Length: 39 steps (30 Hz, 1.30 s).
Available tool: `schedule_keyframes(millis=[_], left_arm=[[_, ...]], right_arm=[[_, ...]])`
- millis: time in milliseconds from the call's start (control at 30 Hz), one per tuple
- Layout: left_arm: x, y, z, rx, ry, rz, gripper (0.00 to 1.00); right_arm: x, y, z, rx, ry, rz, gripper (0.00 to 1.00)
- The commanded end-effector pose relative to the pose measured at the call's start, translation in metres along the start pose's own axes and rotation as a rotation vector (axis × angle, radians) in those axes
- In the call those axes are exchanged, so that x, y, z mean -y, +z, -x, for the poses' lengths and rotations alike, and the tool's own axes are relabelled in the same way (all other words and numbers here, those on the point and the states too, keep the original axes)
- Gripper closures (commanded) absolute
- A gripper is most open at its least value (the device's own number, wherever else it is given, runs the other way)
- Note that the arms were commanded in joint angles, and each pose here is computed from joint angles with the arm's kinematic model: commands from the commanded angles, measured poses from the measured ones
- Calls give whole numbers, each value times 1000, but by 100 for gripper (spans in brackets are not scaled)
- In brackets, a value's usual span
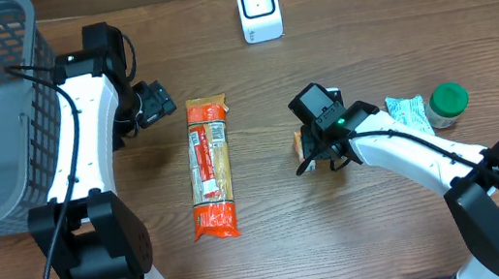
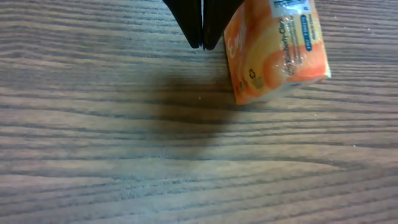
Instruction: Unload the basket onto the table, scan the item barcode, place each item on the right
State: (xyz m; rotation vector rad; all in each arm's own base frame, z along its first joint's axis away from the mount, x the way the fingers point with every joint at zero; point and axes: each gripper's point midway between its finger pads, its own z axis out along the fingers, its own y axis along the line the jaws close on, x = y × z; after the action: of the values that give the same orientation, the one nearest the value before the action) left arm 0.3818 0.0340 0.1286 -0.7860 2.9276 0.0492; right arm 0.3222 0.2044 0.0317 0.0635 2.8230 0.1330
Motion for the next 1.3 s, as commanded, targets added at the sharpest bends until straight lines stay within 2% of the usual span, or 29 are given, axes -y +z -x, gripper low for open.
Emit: schedule_keyframes(millis=[0, 333, 800, 900, 933, 967, 1100, 1267], left_arm=[[2, -7, -1, 16, 13, -7, 0], [2, -7, -1, 16, 14, -7, 0], [2, -7, -1, 16, 13, -7, 0], [2, -7, -1, 16, 13, -7, 0], [2, -7, -1, 16, 14, -7, 0], [2, -7, -1, 16, 14, -7, 0], [2, -7, -1, 16, 14, -8, 0], [2, -7, -1, 16, 13, -7, 0]], right_arm=[[0, -3, 4, 16, 9, 8, 96], [-35, -7, -10, 0, -208, 119, 96], [-45, -9, -15, 35, -256, 88, 96], [-45, -9, -15, 35, -256, 88, 87], [-45, -9, -15, 35, -256, 88, 77], [-45, -9, -15, 35, -256, 88, 73], [-46, -9, -14, 39, -256, 92, 67], [-57, -11, -11, 53, -251, 142, 67]])
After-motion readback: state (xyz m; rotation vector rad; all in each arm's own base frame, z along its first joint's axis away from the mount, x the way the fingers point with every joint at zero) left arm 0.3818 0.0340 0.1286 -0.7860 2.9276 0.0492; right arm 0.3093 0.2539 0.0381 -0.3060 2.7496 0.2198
